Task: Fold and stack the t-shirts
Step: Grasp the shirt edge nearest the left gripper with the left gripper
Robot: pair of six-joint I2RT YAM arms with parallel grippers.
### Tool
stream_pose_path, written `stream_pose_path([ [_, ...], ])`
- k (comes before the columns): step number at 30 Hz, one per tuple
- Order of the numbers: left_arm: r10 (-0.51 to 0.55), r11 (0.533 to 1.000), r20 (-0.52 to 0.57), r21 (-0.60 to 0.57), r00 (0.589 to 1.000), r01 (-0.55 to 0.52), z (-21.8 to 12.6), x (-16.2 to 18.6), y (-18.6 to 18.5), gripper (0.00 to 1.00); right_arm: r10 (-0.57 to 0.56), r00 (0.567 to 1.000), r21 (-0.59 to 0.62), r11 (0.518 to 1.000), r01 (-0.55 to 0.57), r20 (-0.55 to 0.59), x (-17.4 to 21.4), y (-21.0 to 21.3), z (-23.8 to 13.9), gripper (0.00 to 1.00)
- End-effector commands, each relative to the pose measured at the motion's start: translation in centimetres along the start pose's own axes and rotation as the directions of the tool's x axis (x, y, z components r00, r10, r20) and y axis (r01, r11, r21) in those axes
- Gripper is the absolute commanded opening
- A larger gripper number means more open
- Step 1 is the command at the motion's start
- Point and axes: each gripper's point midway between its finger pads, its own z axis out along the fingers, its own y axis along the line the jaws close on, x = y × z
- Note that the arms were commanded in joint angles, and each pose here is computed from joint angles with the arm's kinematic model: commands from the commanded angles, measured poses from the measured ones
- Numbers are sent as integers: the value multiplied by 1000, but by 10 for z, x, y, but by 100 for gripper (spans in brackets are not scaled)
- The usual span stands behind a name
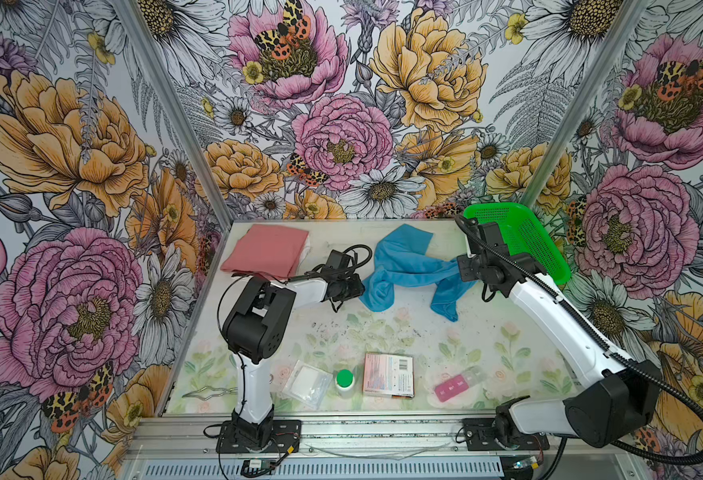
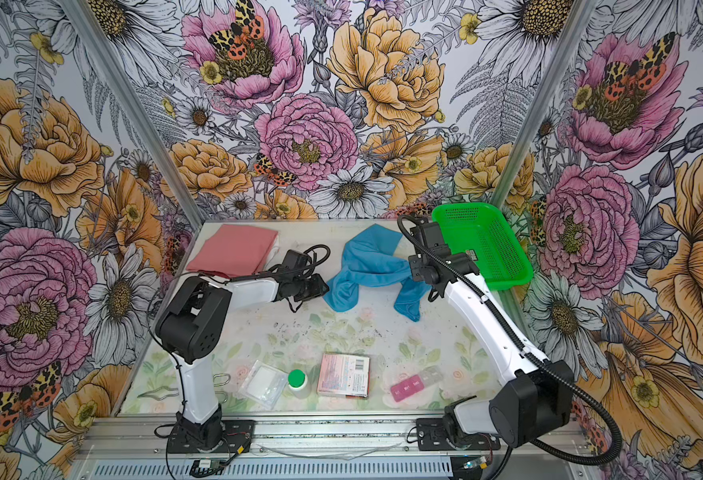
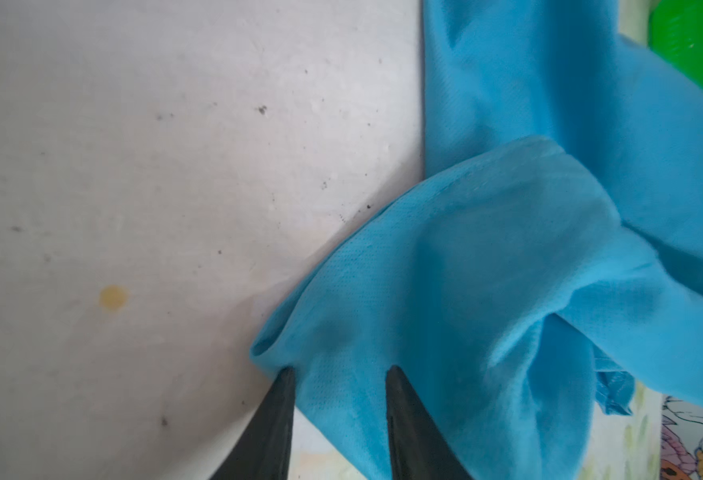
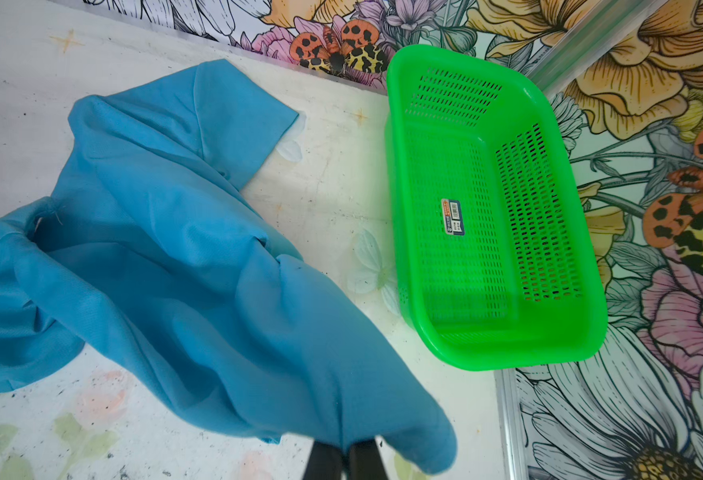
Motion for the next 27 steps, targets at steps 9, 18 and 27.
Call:
stream_pose_path([
  [9, 38, 968, 35, -249, 999, -28, 2, -1, 38, 45, 30, 1000, -14, 999, -30, 6, 6, -2, -1, 0],
  [18, 55, 962, 22, -269, 998, -47, 11, -3, 39, 62, 31, 999, -25, 999, -30, 13, 6, -2, -4, 0],
  [27, 79, 958, -6, -277, 997, -77, 18, -1, 39, 13, 28, 999, -42, 999, -28, 17, 6, 0, -5, 0],
])
